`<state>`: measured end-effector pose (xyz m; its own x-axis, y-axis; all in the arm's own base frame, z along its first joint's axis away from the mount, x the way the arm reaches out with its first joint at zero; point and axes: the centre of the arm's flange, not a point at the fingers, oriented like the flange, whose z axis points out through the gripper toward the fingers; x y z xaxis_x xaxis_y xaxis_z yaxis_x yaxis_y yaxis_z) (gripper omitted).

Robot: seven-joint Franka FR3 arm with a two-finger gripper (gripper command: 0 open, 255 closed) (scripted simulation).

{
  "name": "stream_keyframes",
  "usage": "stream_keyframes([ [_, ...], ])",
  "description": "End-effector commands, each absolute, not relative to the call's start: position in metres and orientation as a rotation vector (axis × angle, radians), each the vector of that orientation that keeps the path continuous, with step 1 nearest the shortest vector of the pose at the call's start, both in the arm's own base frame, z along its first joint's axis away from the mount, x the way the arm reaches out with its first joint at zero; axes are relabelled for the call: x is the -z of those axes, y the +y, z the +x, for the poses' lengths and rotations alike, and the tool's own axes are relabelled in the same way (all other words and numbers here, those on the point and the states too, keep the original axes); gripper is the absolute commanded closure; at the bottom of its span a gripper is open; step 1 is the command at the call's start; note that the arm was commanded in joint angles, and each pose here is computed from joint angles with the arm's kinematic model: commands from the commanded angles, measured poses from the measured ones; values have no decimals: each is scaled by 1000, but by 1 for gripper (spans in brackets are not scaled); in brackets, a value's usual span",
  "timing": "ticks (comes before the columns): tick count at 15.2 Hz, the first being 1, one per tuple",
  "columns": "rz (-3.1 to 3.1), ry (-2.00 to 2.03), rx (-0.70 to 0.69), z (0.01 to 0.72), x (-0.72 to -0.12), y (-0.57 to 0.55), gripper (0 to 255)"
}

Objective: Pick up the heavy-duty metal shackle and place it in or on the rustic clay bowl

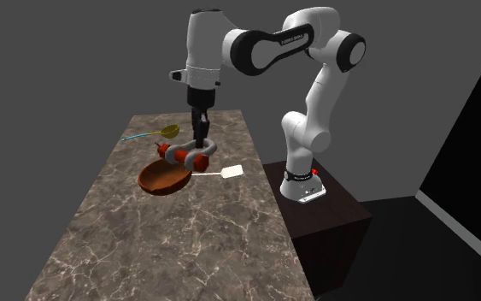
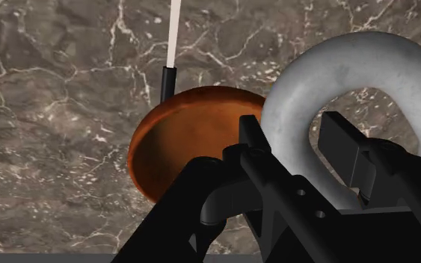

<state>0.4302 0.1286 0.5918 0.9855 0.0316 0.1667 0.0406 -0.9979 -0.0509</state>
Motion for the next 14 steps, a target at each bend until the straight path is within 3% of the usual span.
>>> stream_keyframes([
  [1, -3076, -57, 259, 452, -593, 113, 255],
  [7, -3076, -57, 259, 515, -595, 70, 255],
  [14, -3076, -57, 259, 515, -558, 70, 255],
])
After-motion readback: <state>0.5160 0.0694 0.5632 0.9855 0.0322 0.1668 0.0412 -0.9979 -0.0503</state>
